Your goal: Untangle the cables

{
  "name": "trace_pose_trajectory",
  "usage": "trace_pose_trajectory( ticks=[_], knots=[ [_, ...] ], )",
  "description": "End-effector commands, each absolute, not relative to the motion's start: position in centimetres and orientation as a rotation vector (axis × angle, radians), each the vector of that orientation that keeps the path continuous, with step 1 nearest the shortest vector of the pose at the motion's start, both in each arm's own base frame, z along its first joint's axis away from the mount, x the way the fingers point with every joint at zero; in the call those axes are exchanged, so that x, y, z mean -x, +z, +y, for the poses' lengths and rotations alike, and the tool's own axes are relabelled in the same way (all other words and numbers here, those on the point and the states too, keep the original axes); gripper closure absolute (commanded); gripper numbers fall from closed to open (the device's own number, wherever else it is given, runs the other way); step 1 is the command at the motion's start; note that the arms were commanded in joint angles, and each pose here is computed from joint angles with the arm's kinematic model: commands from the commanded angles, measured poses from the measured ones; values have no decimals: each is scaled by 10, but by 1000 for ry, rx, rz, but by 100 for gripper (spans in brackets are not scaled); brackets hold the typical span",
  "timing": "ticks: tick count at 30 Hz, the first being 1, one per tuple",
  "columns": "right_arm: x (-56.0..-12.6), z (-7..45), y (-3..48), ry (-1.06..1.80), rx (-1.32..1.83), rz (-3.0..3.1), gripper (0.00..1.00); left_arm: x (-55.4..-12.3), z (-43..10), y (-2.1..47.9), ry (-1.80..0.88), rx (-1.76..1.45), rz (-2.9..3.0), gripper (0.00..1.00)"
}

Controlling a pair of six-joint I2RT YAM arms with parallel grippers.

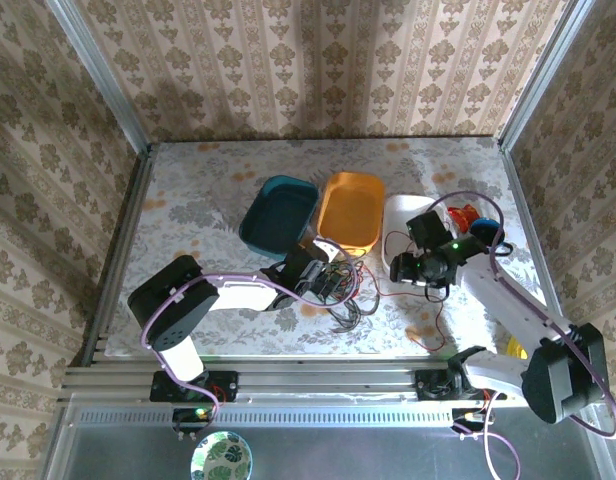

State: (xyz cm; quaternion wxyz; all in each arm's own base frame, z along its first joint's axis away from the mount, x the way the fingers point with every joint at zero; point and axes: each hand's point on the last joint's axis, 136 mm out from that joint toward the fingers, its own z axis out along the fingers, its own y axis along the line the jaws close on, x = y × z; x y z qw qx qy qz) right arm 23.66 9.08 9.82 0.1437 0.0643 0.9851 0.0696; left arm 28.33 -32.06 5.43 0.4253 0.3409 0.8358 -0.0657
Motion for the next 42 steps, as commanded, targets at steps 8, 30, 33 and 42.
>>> trace_pose_trajectory(
  ticks=[8,30,33,42],
  knots=[
    [-204,90,51,130,-101,3026,38,-288,-321,55,-152,-853,2095,0],
    [-202,107,23,201,8,3118,87,-286,-321,50,-147,-866,2118,0],
    [-211,111,39,231,-1,3057,100,-287,-322,49,-147,-866,2120,0],
    [-262,151,165,557,124,2610,100,-286,-322,44,-141,-883,2129,0]
  ],
)
